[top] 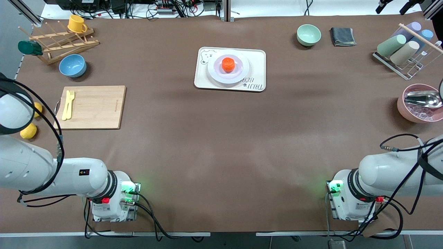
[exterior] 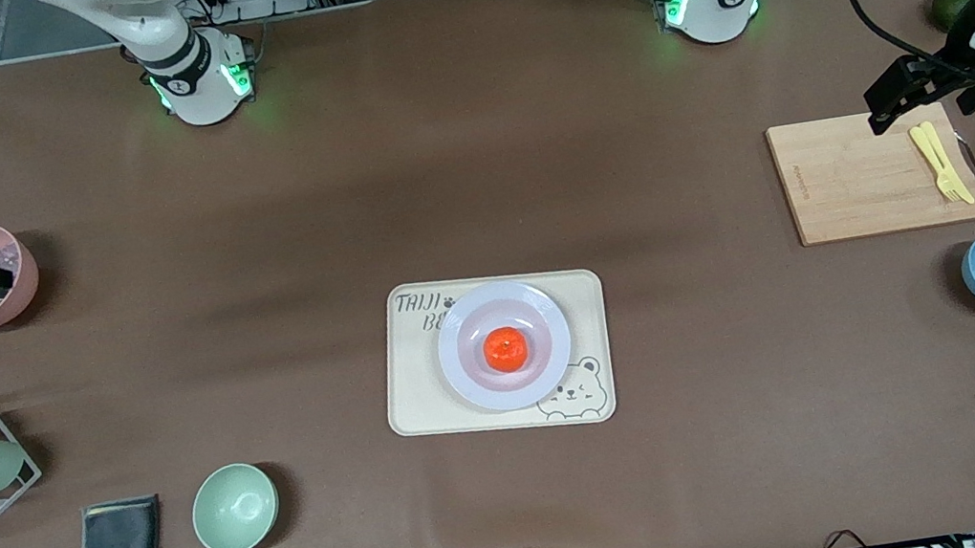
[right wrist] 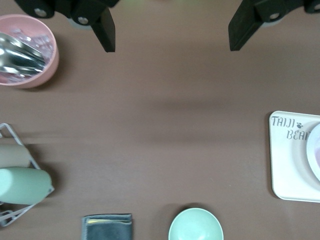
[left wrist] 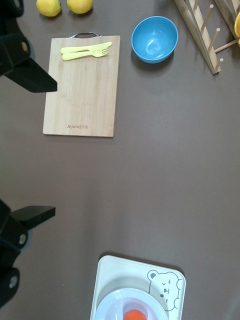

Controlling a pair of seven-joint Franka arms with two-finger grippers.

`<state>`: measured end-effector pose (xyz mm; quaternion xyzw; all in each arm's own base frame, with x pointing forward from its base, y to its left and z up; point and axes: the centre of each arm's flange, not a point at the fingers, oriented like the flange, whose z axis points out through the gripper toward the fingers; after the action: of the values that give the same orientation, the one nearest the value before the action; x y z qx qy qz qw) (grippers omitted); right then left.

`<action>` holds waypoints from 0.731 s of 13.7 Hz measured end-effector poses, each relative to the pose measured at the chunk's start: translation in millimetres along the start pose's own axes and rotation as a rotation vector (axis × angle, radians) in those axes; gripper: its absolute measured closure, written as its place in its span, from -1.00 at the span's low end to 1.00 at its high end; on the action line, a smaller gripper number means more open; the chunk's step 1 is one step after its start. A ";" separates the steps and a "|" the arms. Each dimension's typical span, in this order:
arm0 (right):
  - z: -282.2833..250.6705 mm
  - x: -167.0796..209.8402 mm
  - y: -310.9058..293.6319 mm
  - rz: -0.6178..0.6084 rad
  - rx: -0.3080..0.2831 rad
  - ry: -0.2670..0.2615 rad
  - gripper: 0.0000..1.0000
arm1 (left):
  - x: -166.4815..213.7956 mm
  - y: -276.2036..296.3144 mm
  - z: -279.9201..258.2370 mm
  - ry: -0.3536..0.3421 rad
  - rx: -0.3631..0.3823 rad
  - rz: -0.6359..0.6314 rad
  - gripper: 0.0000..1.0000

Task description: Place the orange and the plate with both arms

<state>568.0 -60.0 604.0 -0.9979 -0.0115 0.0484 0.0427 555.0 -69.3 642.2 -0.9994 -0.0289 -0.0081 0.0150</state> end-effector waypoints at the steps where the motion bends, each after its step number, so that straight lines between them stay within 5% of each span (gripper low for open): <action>1: -5.1 -4.5 -4.4 0.000 -0.016 0.006 -1.00 | 0.2 -0.5 -0.4 0.002 0.000 0.008 -1.00; 10: 0.4 -7.0 -23.5 0.005 -0.028 0.016 -1.00 | 1.6 -8.9 -3.6 0.012 -0.001 0.013 -1.00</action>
<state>560.5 -36.8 606.4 -0.9987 -0.0093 0.0403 0.0288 556.0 -60.4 646.1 -0.9995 -0.0224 -0.0142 0.0145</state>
